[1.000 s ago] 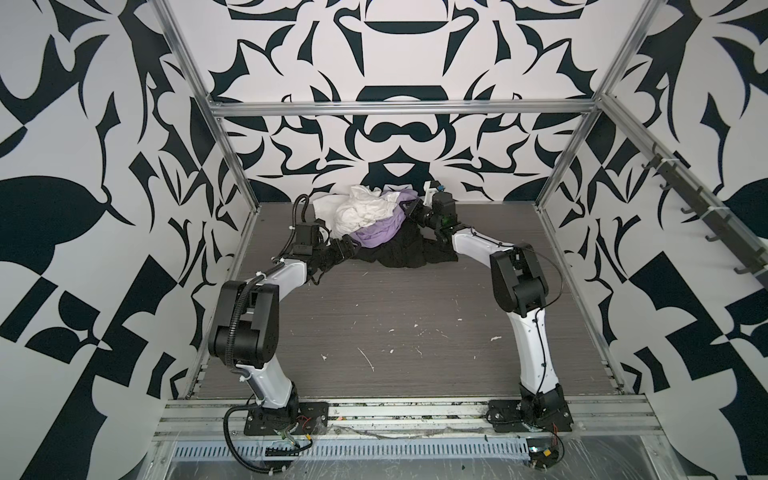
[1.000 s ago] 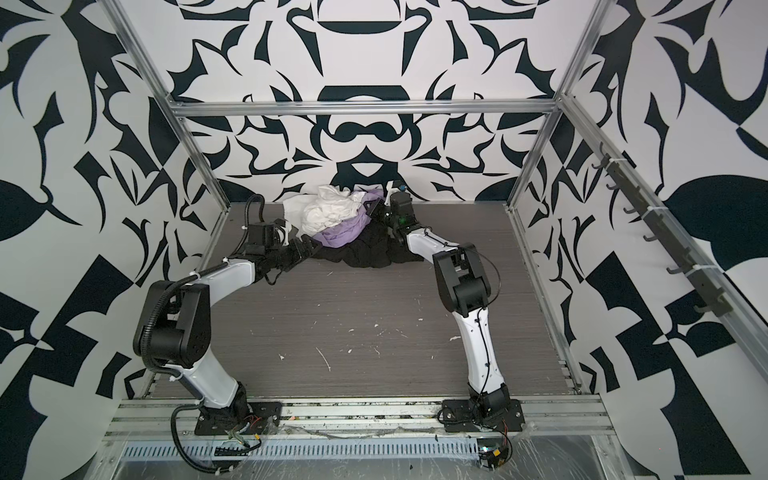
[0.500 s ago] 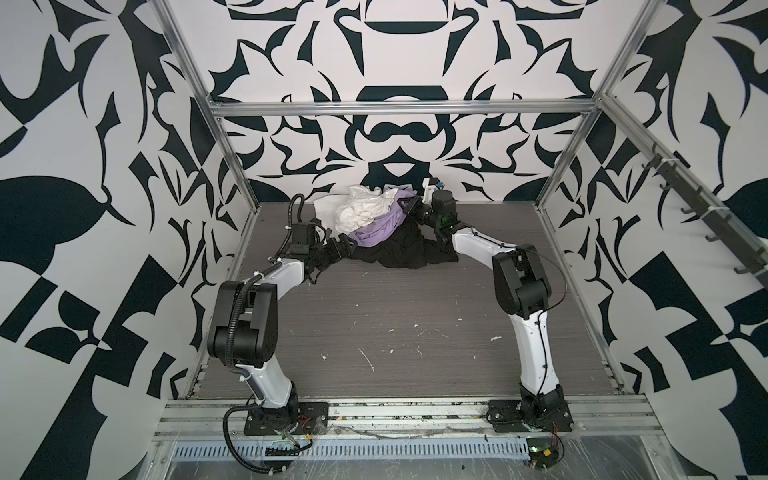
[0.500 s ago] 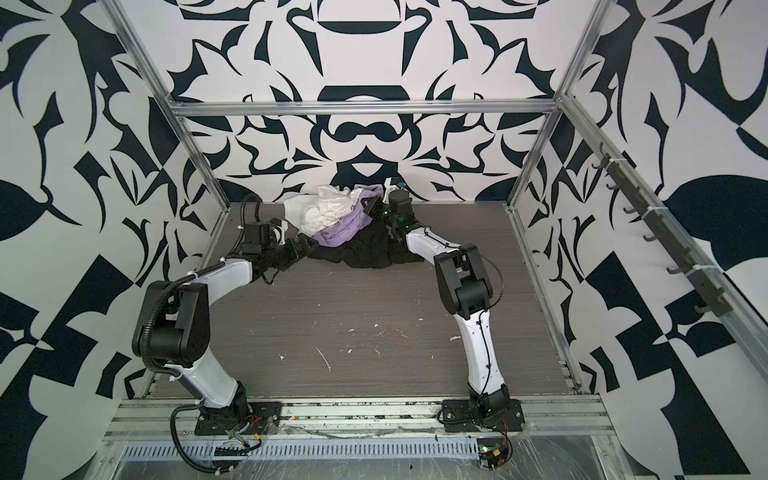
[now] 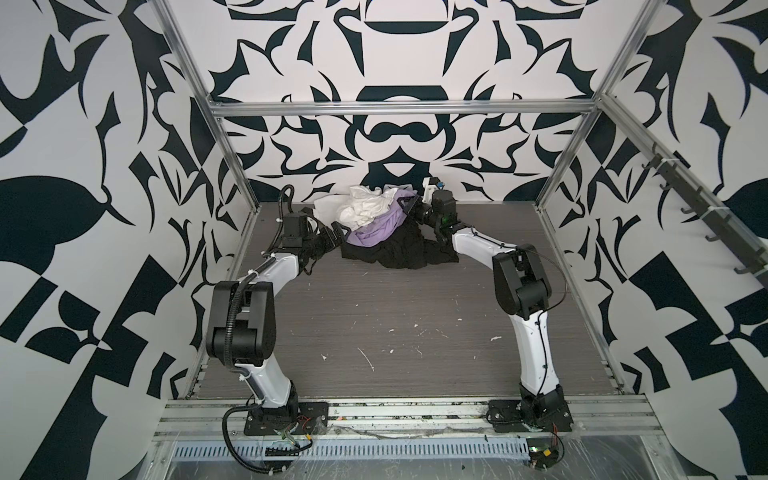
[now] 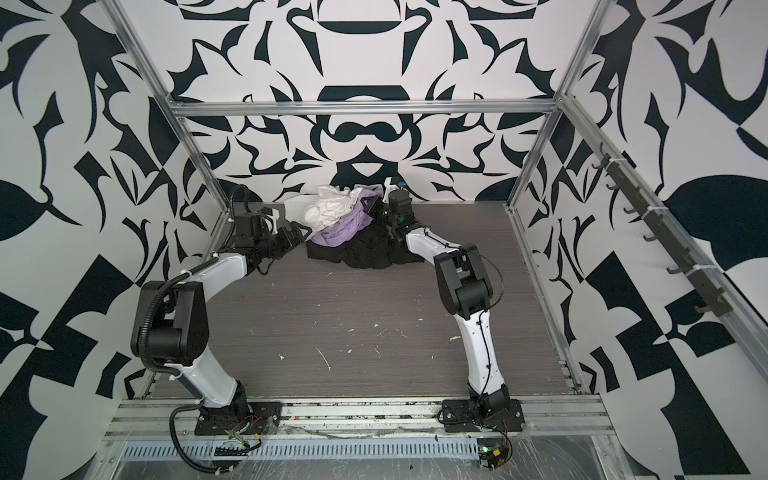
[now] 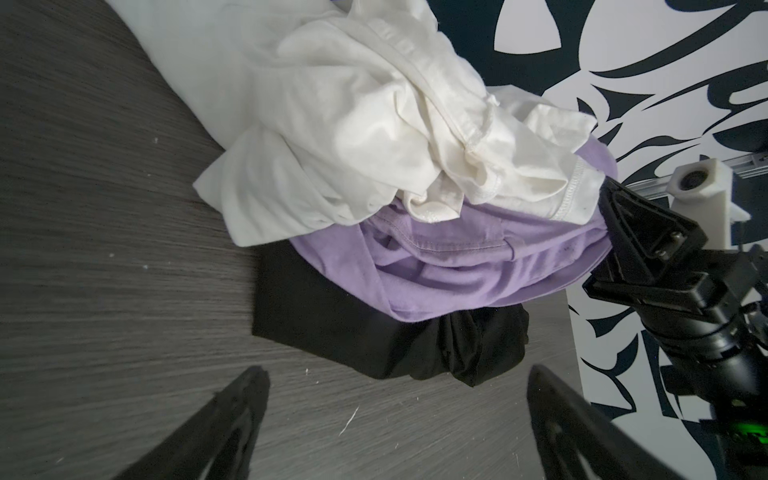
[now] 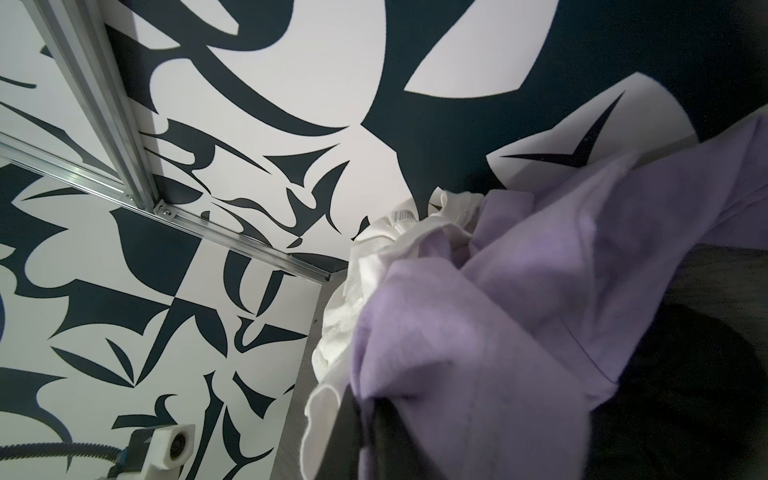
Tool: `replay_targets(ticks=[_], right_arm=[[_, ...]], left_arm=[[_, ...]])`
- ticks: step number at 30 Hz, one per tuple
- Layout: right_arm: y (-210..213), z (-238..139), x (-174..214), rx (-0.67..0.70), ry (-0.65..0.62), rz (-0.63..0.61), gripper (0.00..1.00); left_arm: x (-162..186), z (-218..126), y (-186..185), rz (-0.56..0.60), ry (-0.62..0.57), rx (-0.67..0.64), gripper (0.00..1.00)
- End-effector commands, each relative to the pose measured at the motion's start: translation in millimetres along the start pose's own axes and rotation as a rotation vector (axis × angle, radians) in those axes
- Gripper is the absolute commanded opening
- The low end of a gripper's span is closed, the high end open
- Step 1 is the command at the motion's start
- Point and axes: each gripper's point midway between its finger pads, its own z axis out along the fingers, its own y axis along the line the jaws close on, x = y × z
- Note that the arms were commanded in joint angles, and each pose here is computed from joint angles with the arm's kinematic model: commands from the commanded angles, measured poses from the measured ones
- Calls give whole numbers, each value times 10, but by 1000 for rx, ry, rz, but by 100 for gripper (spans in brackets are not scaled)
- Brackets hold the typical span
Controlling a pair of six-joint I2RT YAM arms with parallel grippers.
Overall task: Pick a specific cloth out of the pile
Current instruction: 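Lift the lavender cloth upward with the right gripper, pulling it from the pile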
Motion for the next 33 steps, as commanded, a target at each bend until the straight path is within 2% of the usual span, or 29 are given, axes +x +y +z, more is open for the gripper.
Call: replay_targets(ticks=[1, 7, 18, 33], right_arm=[[1080, -291, -614, -233, -162, -90, 3], [1240, -369, -643, -324, -197, -132, 0], [1463, -445, -670, -384, -205, -171, 0], [1717, -545, -734, -504, -262, -221, 0]], left_arm=[[-95, 75, -68, -5, -14, 33, 100], [-181, 175, -101, -8, -12, 56, 100], [-383, 472, -113, -21, -17, 96, 99], [-274, 707, 101, -44, 21, 73, 100]])
